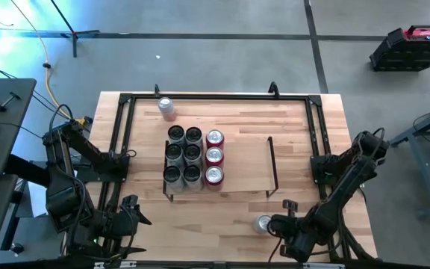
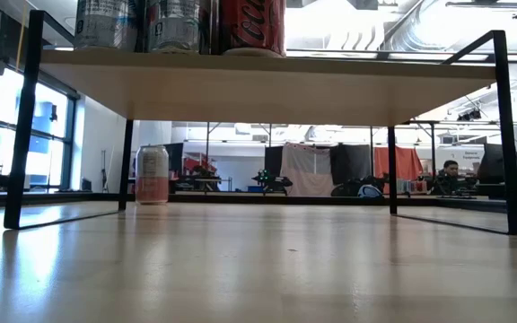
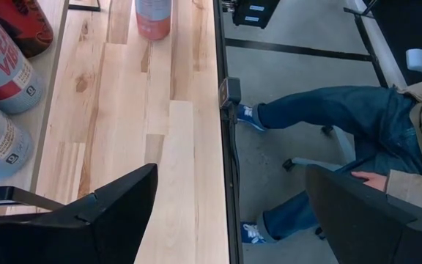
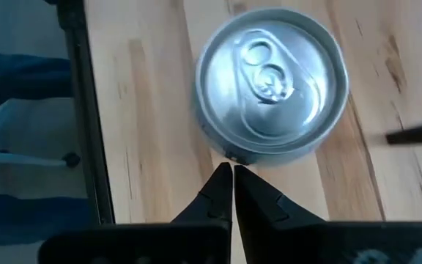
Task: Place canned beverage on shelf
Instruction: Put the bottom orange white soda can on the shelf
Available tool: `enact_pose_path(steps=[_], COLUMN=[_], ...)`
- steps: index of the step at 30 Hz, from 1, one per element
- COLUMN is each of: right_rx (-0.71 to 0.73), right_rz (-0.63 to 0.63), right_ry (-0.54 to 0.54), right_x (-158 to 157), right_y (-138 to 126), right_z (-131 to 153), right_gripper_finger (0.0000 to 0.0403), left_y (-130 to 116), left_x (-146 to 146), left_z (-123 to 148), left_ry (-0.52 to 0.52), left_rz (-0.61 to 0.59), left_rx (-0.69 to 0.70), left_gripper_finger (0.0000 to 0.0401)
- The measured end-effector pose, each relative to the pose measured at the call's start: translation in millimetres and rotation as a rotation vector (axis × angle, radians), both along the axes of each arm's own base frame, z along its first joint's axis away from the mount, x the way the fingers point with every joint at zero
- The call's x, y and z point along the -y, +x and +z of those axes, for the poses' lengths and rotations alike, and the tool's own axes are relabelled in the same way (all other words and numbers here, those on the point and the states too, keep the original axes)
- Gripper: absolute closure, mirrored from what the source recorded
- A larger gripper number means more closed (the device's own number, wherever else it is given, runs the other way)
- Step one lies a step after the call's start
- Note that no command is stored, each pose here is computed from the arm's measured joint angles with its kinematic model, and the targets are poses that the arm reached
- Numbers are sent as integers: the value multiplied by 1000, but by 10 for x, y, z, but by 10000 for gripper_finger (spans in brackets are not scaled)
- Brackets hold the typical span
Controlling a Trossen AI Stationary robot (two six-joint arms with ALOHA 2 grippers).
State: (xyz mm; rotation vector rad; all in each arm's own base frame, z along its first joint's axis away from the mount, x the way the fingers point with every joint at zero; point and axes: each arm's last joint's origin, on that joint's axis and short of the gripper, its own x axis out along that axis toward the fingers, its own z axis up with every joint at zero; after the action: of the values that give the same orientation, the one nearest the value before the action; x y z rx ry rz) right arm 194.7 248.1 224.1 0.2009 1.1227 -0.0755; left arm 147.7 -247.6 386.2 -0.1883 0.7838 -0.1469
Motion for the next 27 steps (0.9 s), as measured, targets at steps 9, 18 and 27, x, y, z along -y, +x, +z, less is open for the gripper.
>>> enact_pose_path(steps=[9, 18, 27], right_rx=[-105, -167, -80], right_rz=[-2, 22, 125], right_ry=[2, 1, -19], right_x=[20, 2, -51], right_y=[-79, -103, -60], right_z=[-25, 167, 739], right_gripper_finger=[403, 403, 403], left_y=[0, 0, 0], left_x=[0, 0, 0], left_z=[0, 0, -1], left_ry=[0, 0, 1], left_rz=[0, 0, 0], left_rx=[0, 0, 0], left_gripper_finger=[66, 66, 66])
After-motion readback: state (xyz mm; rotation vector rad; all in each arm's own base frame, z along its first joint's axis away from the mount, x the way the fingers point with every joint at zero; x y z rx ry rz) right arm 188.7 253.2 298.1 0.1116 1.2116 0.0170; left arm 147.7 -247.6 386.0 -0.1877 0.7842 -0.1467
